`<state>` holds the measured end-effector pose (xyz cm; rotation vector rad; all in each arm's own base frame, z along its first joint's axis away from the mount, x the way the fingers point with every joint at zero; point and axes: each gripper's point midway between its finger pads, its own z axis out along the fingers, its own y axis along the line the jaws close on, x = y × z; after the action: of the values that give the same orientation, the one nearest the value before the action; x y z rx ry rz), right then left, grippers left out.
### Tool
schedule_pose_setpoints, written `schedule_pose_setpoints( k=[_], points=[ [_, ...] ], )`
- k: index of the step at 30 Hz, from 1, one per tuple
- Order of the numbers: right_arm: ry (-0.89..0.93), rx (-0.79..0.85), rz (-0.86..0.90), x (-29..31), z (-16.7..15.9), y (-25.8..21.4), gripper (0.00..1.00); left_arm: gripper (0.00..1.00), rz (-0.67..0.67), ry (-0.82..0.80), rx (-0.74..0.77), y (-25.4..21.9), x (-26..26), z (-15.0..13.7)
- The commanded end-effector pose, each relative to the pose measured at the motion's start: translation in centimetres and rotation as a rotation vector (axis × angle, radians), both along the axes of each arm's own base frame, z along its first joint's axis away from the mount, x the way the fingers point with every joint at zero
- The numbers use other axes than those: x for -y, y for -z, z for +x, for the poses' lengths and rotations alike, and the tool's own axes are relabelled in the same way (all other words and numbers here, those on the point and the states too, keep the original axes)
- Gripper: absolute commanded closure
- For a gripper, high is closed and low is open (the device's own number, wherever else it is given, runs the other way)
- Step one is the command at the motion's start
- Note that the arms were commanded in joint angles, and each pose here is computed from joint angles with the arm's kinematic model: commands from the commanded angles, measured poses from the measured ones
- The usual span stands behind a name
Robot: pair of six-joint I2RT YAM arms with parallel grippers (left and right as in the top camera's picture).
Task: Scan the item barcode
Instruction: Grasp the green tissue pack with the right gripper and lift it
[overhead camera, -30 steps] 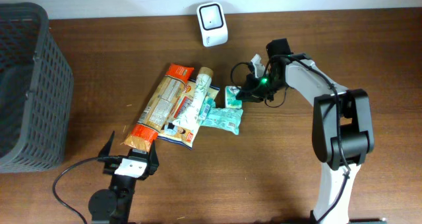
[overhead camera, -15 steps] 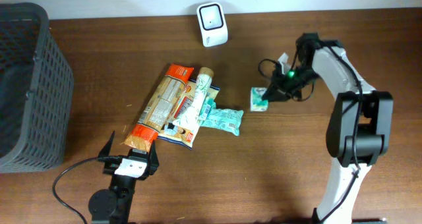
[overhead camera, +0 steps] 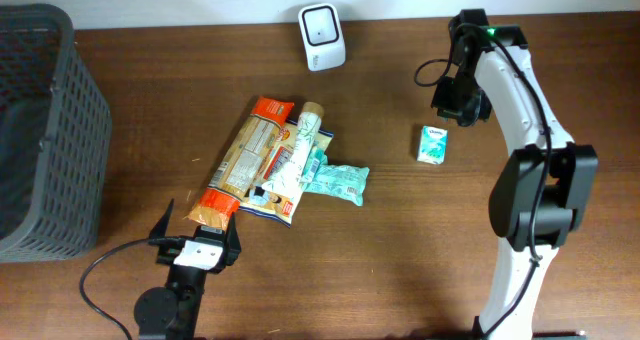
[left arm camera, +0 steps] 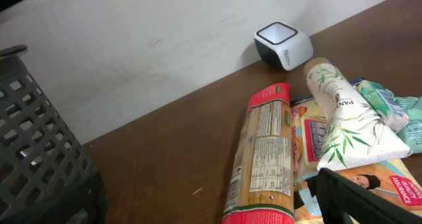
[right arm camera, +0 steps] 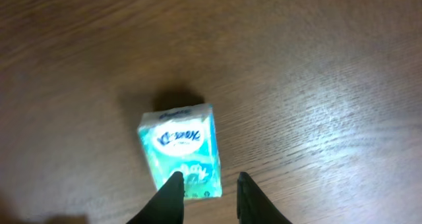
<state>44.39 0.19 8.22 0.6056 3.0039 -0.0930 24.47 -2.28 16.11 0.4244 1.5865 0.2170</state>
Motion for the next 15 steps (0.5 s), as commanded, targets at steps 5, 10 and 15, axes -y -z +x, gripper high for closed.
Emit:
schedule_pose_setpoints(
  k=[5, 10, 15],
  points=[
    [0.098, -0.122, -0.103, 1.5, -0.6, 5.6, 0.89, 0.01, 0.016, -0.007, 0.000, 0.2, -0.2, 0.0],
    [-0.125, -0.035, 0.019, -2.1, 2.1, 6.2, 0.90, 0.01, 0.016, -0.007, 0.000, 0.2, -0.2, 0.0],
    [-0.592, -0.016, 0.268, -11.2, 1.0, 5.8, 0.89, 0.01, 0.016, -0.007, 0.000, 0.2, -0.2, 0.0]
  ],
)
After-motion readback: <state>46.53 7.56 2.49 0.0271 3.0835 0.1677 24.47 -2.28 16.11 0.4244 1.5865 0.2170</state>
